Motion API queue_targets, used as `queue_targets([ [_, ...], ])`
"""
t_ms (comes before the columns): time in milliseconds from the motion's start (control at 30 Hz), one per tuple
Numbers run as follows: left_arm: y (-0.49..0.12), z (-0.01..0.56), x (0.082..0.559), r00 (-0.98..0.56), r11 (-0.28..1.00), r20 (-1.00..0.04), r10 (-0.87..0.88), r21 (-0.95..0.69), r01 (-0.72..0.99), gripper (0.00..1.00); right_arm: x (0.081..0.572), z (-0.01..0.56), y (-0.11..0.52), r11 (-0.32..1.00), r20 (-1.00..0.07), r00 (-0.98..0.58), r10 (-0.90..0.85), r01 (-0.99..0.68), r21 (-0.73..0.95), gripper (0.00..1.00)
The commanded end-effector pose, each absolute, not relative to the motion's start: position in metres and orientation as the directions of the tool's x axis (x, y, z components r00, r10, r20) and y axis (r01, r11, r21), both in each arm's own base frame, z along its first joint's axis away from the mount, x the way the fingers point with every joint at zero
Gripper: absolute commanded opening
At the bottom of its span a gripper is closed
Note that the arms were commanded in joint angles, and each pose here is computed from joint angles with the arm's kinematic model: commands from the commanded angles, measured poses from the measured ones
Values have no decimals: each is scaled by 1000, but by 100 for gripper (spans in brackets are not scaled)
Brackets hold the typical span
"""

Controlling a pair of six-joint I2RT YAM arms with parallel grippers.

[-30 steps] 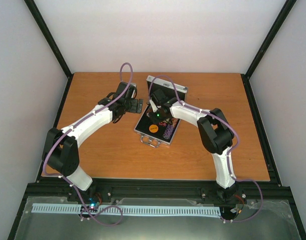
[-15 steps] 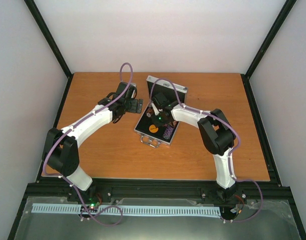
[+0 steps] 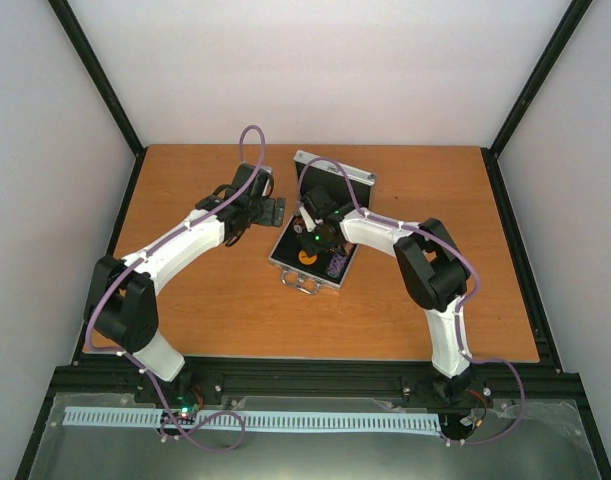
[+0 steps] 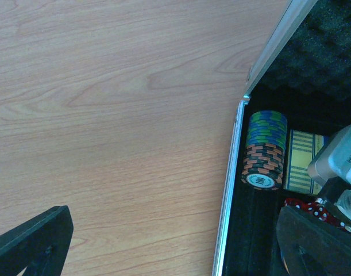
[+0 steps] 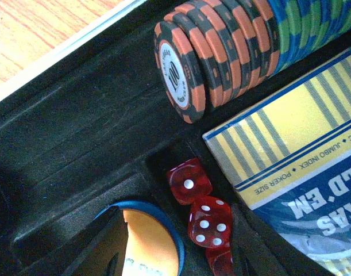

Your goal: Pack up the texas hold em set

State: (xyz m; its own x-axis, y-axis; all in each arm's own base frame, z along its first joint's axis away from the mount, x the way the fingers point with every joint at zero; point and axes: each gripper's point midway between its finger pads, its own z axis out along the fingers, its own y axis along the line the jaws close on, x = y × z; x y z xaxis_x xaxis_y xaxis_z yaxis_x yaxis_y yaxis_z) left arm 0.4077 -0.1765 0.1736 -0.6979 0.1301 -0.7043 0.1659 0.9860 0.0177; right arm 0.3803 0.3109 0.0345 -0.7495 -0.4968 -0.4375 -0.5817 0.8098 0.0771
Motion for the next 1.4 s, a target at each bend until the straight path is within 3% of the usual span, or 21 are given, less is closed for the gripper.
queue_targets([
  [0, -177, 190, 409, -669, 987, -734, 117, 11, 161, 100, 381, 36, 290, 839, -403, -775, -487, -544, 31, 52],
  [167, -177, 190, 409, -668, 987, -734, 118, 11, 162, 100, 381, 60, 295, 830, -443, -759, -478, -555, 55, 58],
  [500, -177, 192, 409, -666, 986, -737, 117, 7, 165, 100, 377, 109, 288, 842, -517, -734, -440, -538, 48, 84],
  [600, -178, 192, 408, -666, 986, -737, 115, 2, 168, 100, 378, 104, 279, 868, -506, -755, -416, -495, 26, 99],
  [900, -181, 189, 408, -671, 984, -732, 116, -6, 177, 100, 385, 76, 248, 938, -490, -805, -334, -337, -87, 100],
  [1367, -185, 174, 411, -693, 983, -710, 123, -9, 184, 100, 402, 51, 246, 937, -486, -801, -348, -306, -167, 100],
])
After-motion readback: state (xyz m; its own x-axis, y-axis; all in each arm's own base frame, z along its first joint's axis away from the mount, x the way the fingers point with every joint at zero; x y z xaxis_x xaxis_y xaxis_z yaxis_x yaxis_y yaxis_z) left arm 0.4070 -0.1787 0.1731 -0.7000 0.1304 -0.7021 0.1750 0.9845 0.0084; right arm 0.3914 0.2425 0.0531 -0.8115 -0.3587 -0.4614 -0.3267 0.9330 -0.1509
